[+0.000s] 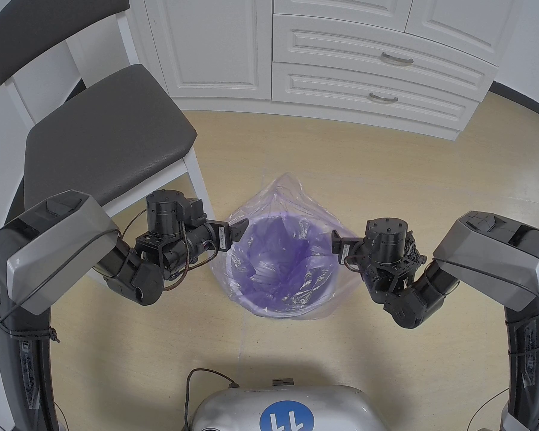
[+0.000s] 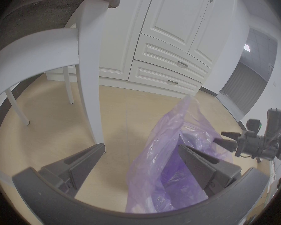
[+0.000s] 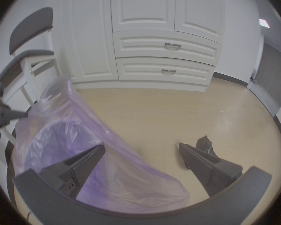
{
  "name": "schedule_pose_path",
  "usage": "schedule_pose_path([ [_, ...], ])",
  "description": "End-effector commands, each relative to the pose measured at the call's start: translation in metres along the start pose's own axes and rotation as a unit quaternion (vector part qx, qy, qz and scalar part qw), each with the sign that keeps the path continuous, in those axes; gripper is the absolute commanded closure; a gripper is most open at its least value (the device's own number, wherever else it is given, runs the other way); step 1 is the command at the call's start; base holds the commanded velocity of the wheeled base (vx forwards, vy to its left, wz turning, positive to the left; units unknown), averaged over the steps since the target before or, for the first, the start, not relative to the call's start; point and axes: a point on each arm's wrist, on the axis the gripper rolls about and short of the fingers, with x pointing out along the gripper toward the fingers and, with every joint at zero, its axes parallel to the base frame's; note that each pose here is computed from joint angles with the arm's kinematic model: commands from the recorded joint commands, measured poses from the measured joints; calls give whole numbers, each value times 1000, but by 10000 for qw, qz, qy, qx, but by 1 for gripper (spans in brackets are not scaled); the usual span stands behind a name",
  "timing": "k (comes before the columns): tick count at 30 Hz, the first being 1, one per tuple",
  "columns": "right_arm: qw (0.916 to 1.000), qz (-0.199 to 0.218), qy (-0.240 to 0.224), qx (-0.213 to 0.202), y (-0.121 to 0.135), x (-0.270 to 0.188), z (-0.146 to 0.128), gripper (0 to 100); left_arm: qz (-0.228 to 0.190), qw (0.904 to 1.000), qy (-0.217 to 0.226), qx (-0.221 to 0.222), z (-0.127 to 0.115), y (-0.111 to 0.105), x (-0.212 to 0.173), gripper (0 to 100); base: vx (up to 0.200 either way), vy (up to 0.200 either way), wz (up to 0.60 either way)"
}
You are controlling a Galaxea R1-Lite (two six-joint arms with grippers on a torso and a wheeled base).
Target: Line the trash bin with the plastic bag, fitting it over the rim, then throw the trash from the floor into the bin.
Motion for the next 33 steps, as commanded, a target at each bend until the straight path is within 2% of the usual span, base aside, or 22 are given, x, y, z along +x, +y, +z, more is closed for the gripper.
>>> schedule_pose_path([
  [1, 9988, -95, -293, 385, 6, 15, 8, 0, -49, 10000, 18, 18, 1, -4, -5, 0, 0, 0, 0],
  [2, 9974, -102, -418, 582, 9, 20, 13, 0, -74, 9999, 67, 59, -1, -6, -6, 0, 0, 0, 0],
  [7, 9934, -49, -645, 950, 14, 26, 22, 0, -119, 9996, 163, 197, -7, -8, -7, 0, 0, 0, 0],
  [10, 9907, -19, -751, 1138, 19, 33, 19, 0, -118, 9996, 171, 191, -8, -8, -6, 0, 0, 0, 0],
  [15, 9905, -10, -749, 1152, 20, 35, 13, 0, -141, 9997, 89, 189, -5, -9, -7, 0, 0, 0, 0],
  [23, 9905, 46, -760, 1144, 17, 20, 28, 0, -142, 9996, 158, 197, -14, -9, 0, 0, 0, 0, 0],
  [28, 9903, 90, -794, 1140, 16, 15, 32, 0, 93, 9997, 179, 168, -22, 12, 15, 0, 0, 0, 0],
  [33, 9909, 81, -755, 1111, 16, 19, 26, 0, 263, 9995, 139, 120, -15, 26, 20, 0, 0, 0, 0],
])
